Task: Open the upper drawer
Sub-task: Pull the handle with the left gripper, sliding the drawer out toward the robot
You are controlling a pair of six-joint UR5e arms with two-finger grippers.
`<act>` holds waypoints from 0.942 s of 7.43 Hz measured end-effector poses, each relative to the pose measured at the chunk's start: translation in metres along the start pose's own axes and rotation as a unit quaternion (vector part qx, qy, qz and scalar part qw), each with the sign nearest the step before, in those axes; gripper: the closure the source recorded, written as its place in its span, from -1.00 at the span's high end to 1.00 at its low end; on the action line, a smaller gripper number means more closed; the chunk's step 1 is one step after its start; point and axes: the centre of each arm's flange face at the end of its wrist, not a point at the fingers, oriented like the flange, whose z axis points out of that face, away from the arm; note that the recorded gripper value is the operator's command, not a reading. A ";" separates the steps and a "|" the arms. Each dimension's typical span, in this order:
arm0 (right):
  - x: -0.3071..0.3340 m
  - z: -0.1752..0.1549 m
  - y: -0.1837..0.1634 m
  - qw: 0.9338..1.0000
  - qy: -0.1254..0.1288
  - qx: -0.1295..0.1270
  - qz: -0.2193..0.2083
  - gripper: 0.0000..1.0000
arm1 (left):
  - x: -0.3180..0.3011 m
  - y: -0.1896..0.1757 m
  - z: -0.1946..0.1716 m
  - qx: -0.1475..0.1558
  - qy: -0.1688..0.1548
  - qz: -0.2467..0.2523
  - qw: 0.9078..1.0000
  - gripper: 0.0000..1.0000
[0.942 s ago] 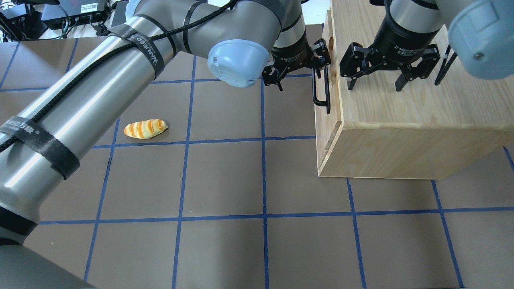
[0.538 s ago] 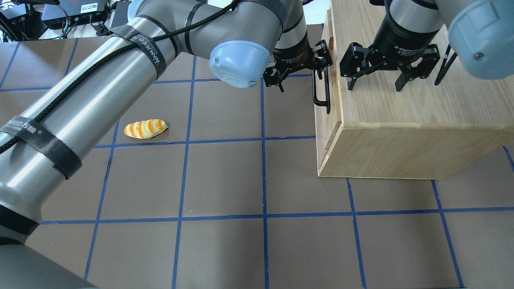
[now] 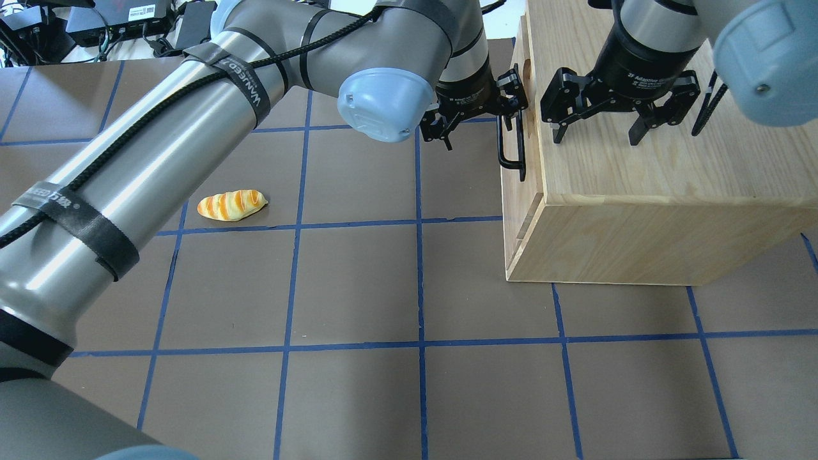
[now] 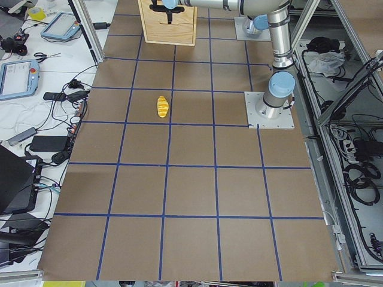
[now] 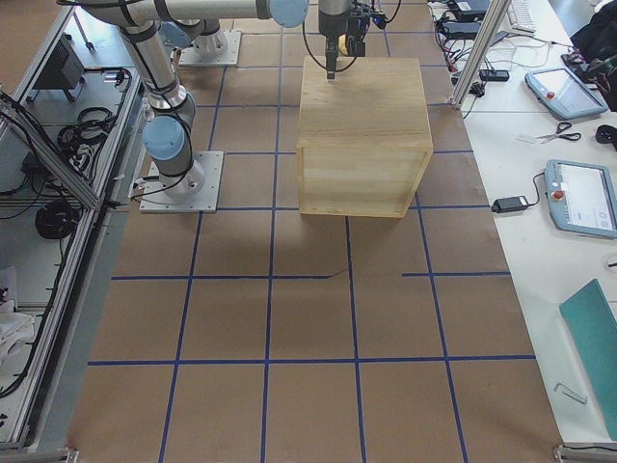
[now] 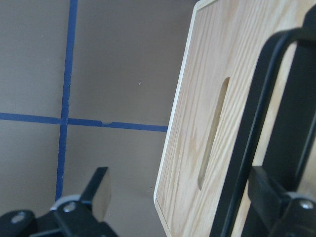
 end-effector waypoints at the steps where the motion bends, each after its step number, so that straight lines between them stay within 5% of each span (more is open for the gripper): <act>1: 0.000 0.000 0.000 1.000 0.000 0.000 0.000 1.00 | 0.000 0.000 0.002 -0.001 -0.001 0.001 1.000 1.00; 7: 0.000 0.000 0.000 1.000 0.001 0.000 0.000 1.00 | -0.007 -0.004 -0.001 0.016 -0.025 0.009 1.000 1.00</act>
